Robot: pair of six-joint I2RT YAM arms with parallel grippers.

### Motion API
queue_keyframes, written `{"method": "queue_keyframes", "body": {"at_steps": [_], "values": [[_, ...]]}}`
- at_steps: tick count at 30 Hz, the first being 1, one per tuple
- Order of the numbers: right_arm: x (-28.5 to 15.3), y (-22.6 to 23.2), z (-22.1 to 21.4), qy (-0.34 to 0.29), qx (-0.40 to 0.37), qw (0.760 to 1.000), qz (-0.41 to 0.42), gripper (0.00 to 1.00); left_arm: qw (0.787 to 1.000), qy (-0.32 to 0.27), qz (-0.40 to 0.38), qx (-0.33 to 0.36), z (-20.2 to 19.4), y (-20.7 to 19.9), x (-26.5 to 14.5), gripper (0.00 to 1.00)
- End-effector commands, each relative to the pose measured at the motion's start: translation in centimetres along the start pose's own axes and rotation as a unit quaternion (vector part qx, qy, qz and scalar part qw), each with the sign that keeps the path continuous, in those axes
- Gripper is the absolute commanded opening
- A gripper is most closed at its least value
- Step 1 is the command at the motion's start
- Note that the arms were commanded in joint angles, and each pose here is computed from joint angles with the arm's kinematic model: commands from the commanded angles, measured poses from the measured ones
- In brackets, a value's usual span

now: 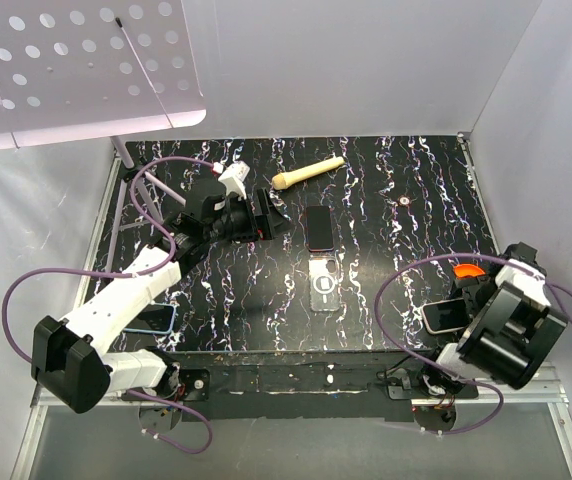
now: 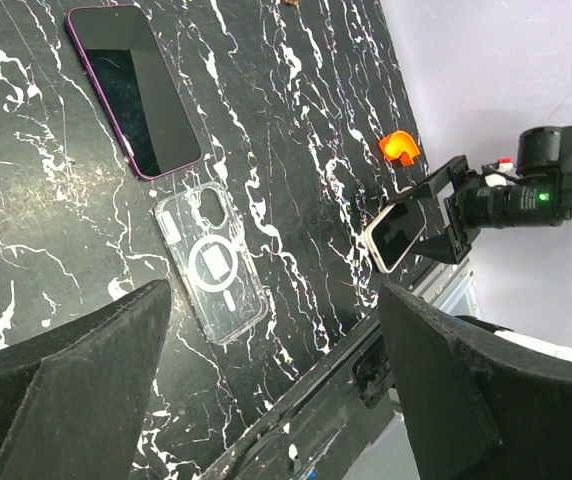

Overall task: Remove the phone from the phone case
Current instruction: Pick up the phone at the corner of the board.

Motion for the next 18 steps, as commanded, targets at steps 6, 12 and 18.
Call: {"method": "queue_keyframes", "body": {"at_steps": [6, 12, 18], "values": [[1.9, 0.6, -1.0, 0.021, -0.029, 0.997, -0.074, 0.86, 1.0, -0.003, -0.017, -0.002, 0.0, -0.5, 0.2, 0.84], [1.8, 0.2, -0.9, 0.01, -0.032, 0.996, -0.078, 0.69, 1.0, -0.005, -0.021, 0.0, 0.4, -0.8, 0.1, 0.85], [0.0, -0.1, -1.2, -0.005, -0.026, 0.999, -0.039, 0.38, 1.0, -0.002, -0.022, -0.003, 0.3, -0.8, 0.2, 0.84]]}}
Point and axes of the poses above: each gripper's point midway between its finger pads, its own x axis out along the fingers, its own y axis along the line the jaws close on, z = x × y, the point moved 5 cm from there along -x, back along the fingers, and after that the axes turned 11 degrees about x, right-handed, at the moved point
